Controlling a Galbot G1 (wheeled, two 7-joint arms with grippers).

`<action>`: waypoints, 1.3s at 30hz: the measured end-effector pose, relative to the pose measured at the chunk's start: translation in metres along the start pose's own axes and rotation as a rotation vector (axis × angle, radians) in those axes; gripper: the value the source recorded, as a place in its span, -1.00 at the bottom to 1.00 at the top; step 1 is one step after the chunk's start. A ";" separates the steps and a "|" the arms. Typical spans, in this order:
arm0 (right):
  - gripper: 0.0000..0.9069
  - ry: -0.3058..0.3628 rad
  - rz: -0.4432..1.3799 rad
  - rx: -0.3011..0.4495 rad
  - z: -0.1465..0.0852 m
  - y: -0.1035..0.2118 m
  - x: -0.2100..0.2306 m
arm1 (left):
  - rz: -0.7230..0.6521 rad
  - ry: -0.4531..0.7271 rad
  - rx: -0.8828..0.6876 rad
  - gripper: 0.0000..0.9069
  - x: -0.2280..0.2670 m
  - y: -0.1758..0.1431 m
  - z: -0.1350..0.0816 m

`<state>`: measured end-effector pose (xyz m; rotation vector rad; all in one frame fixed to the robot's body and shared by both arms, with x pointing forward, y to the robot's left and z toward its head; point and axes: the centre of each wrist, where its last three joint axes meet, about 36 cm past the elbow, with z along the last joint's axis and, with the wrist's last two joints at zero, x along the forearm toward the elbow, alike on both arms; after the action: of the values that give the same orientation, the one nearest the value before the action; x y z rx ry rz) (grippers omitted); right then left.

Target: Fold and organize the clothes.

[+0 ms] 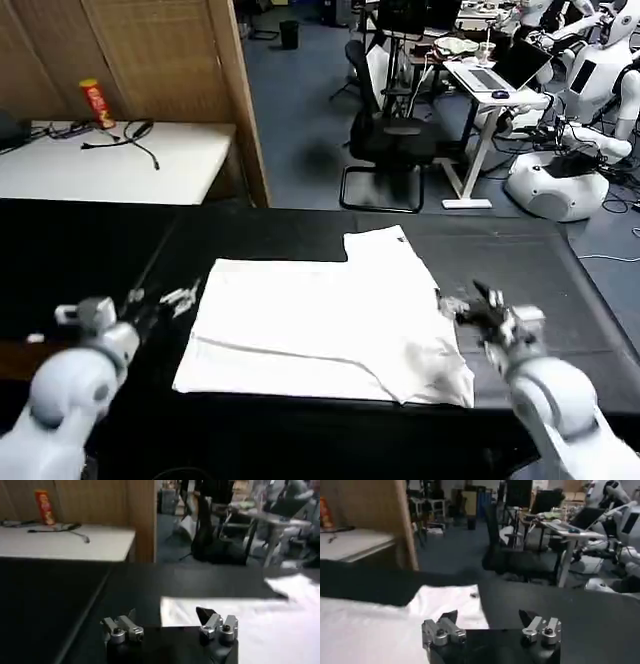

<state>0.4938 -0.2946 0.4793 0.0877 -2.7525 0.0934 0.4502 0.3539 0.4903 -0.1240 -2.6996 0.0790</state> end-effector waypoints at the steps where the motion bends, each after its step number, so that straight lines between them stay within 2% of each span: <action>1: 0.94 0.009 0.000 0.000 -0.004 0.002 -0.013 | 0.007 0.013 0.000 0.94 -0.011 0.002 -0.003; 9: 0.94 0.079 0.004 -0.026 -0.023 0.010 -0.091 | 0.035 0.093 0.019 0.94 -0.087 0.009 -0.015; 15: 0.94 0.134 0.010 -0.040 -0.022 0.017 -0.117 | 0.015 0.150 0.024 0.94 -0.121 0.011 -0.012; 16: 0.94 0.140 0.010 -0.043 -0.021 0.018 -0.120 | 0.016 0.156 0.028 0.72 -0.124 0.010 -0.010; 17: 0.81 0.145 0.010 -0.046 -0.021 0.019 -0.122 | 0.017 0.162 0.031 0.27 -0.127 0.010 -0.009; 19: 0.51 0.156 0.004 -0.052 -0.019 0.021 -0.127 | 0.022 0.174 0.037 -0.31 -0.131 0.009 -0.006; 20: 0.44 0.162 0.001 -0.056 -0.019 0.022 -0.130 | 0.025 0.179 0.038 -0.63 -0.133 0.008 -0.005; 21: 0.25 0.167 -0.001 -0.060 -0.018 0.023 -0.132 | 0.026 0.183 0.037 -0.68 -0.135 0.008 -0.004; 24: -0.10 0.184 -0.008 -0.063 -0.012 0.025 -0.139 | 0.025 0.190 0.035 -0.72 -0.138 0.007 -0.001; 25: -0.29 0.191 -0.011 -0.064 -0.010 0.025 -0.141 | 0.024 0.192 0.034 -0.74 -0.139 0.007 0.000; 26: -0.35 0.196 -0.015 -0.066 -0.007 0.026 -0.142 | 0.024 0.194 0.034 -0.76 -0.140 0.007 0.001; 27: -0.63 0.200 -0.019 -0.068 -0.006 0.026 -0.144 | 0.024 0.196 0.033 -0.78 -0.140 0.007 0.002; 28: -0.74 0.204 -0.022 -0.070 -0.005 0.026 -0.145 | 0.026 0.197 0.033 -0.81 -0.141 0.007 0.002; 34: -1.00 0.203 -0.042 -0.076 -0.001 0.027 -0.146 | 0.031 0.203 0.029 -0.89 -0.142 0.004 0.005; 39: -1.00 0.134 -0.059 -0.082 0.002 0.020 -0.141 | 0.026 0.190 0.027 -0.96 -0.141 0.005 0.002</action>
<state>0.6216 -0.2679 0.4230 0.1355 -2.6142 -0.0286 0.5770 0.3451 0.4288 -0.1506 -2.5064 0.1054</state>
